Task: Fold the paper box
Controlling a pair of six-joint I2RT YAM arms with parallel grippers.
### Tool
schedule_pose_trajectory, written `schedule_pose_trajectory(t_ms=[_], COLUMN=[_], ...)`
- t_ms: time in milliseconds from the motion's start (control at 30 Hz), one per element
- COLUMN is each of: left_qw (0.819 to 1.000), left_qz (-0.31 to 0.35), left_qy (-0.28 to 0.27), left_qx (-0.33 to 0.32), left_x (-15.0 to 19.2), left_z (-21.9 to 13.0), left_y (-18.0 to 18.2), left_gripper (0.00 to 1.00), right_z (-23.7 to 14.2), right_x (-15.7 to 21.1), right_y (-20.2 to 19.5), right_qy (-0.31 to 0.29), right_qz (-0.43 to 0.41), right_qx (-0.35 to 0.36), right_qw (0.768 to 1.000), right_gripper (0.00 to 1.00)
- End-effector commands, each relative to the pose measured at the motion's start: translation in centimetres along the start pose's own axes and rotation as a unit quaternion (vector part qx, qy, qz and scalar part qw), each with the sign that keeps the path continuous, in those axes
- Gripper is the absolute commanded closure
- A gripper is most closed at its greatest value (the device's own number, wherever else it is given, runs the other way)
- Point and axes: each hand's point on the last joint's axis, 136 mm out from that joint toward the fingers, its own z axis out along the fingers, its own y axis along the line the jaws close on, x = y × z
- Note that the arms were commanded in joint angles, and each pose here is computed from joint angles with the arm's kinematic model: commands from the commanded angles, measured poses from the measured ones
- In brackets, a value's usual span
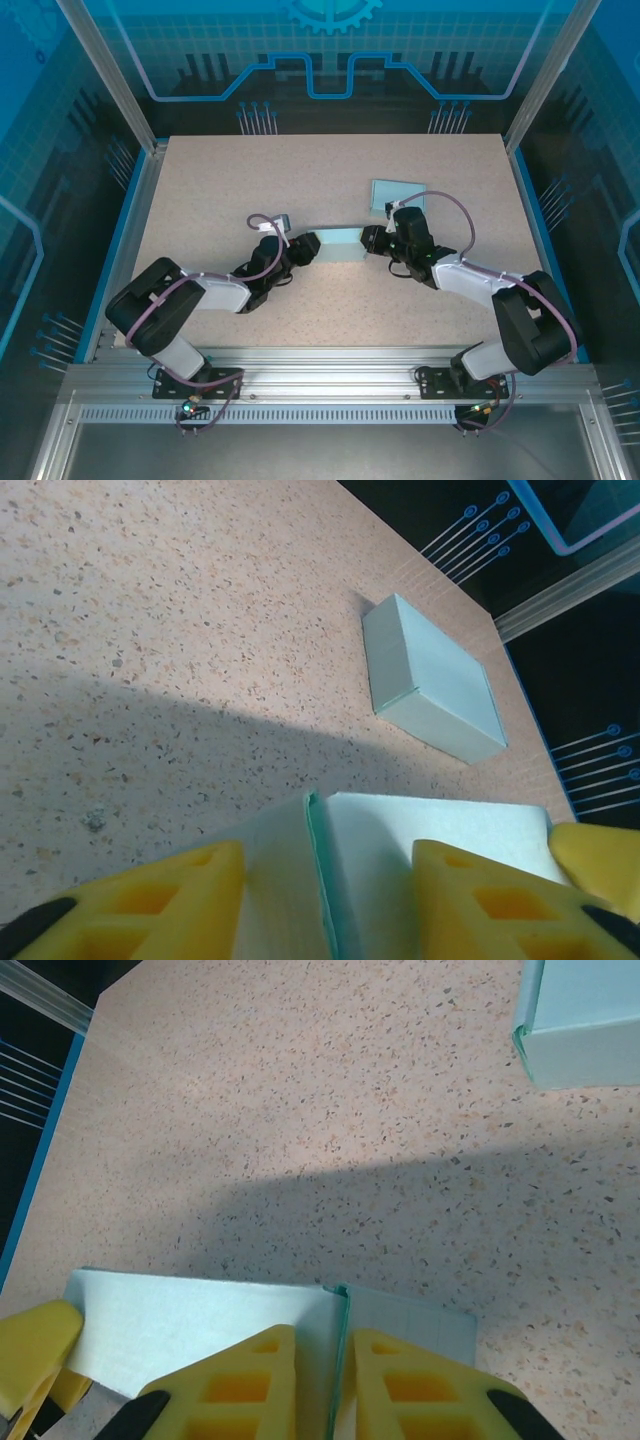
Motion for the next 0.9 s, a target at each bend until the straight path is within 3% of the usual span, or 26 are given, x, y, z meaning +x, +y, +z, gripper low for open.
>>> schedule_pose_trajectory(t_ms=[0, 233, 300, 400, 467, 567, 667, 867], left_qw=[0.991, 0.971, 0.958, 0.92, 0.884, 0.843, 0.817, 0.783], left_qz=[0.078, 0.236, 0.286, 0.383, 0.444, 0.498, 0.536, 0.562], left_qy=[0.076, 0.032, 0.03, 0.061, 0.101, 0.137, 0.157, 0.236], left_qx=[-0.073, -0.009, 0.006, 0.055, 0.105, 0.149, 0.143, 0.123], left_x=[3.6, -2.6, -3.7, -3.2, -1.8, -0.2, 0.3, 1.4], left_z=[-1.1, -1.3, -1.4, -1.6, -1.8, -1.8, -0.8, 1.2], left_y=[4.5, -2.6, -4.2, -6.5, -7.8, -8.5, -7.9, -6.0], left_gripper=[0.43, 0.13, 0.11, 0.08, 0.06, 0.06, 0.01, 0.01], right_z=[-0.1, 0.0, 0.1, 0.2, 0.2, 0.1, 0.1, -0.1], right_x=[6.9, 5.7, 5.5, 5.2, 5.2, 5.2, 5.2, 5.2], right_y=[-6.4, -5.5, -5.3, -4.8, -4.7, -4.6, -4.5, -4.3], right_qy=[0.118, 0.112, 0.112, 0.11, 0.11, 0.11, 0.113, 0.111], right_qz=[0.013, 0.002, 0.0, -0.006, -0.009, -0.012, -0.015, -0.02], right_qx=[0.108, 0.108, 0.107, 0.104, 0.105, 0.107, 0.108, 0.11], right_qw=[0.987, 0.988, 0.988, 0.988, 0.988, 0.988, 0.988, 0.987], right_gripper=[0.87, 0.84, 0.84, 0.83, 0.83, 0.83, 0.83, 0.83])
